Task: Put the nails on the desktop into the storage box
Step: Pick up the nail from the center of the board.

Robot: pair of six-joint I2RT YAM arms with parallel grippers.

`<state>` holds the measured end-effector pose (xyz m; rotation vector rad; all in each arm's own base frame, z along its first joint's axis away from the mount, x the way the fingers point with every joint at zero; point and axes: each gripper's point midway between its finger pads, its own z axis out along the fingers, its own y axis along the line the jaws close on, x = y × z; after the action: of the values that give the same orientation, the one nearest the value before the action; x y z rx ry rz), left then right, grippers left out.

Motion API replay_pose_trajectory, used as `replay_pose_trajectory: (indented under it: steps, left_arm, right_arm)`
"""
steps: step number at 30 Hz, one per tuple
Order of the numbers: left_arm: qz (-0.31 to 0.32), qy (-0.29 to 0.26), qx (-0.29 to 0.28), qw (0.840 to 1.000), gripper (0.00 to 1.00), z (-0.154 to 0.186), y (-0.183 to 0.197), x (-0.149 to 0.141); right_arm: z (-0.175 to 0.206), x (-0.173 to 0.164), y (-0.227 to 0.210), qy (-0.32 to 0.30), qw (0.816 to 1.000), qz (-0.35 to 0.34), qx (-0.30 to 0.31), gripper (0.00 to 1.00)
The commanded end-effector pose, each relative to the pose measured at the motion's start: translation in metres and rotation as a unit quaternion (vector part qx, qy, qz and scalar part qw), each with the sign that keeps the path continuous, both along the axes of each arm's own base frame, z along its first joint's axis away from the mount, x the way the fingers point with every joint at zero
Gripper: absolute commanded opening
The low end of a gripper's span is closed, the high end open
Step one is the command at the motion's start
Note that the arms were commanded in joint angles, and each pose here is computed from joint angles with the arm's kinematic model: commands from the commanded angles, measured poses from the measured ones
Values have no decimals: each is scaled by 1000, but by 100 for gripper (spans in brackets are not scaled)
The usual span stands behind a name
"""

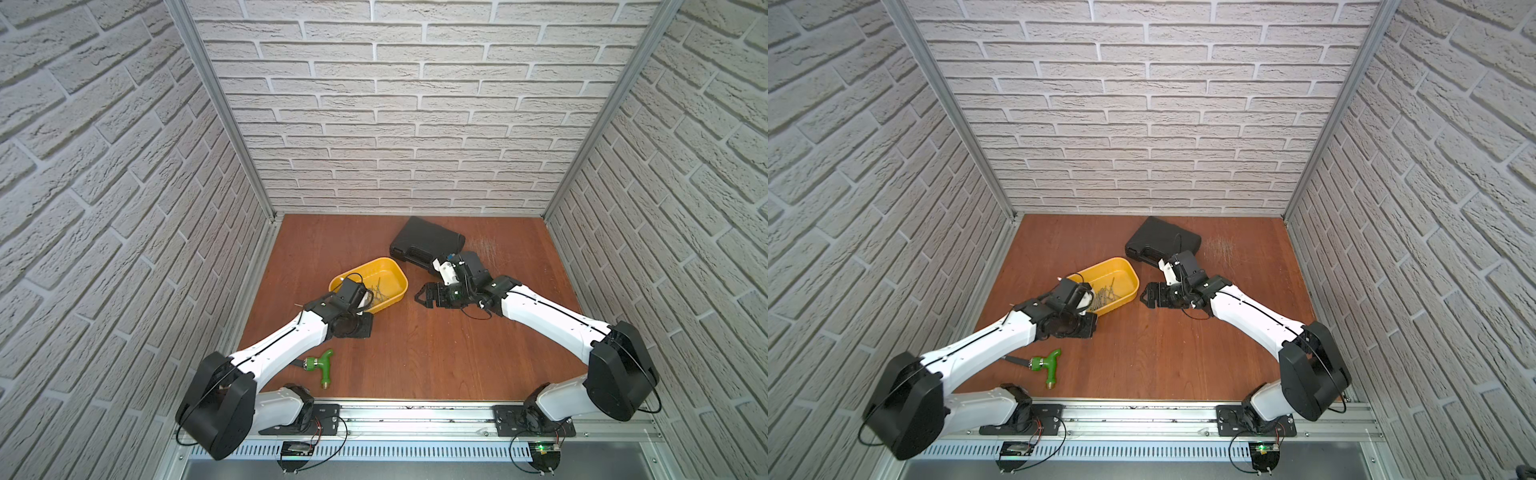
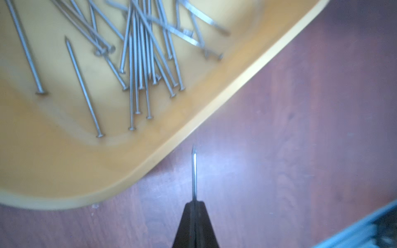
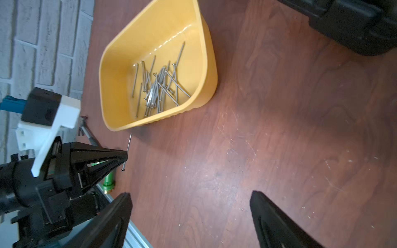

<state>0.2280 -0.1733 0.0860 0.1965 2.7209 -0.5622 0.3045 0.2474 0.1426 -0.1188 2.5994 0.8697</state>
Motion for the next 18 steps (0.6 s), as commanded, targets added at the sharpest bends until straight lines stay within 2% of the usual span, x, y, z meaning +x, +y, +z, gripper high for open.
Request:
replay_pose_trajectory:
  steps: [1,7,10,18]
  left_arm:
    - [-24,-44,-131,990,0,40,-26,9]
    - [-32,-130,-251,959,0,97,-34,24]
    - [-44,-152,-279,947,0,115,-40,27]
    - [-56,-144,-293,944,0,117,-46,28]
  right_arm:
    - [38,4,26,-19,995,23,93,90]
    - [58,6,49,-12,987,32,155,85]
    - [68,5,63,-15,985,43,166,84]
    - [83,5,89,-23,981,66,181,82]
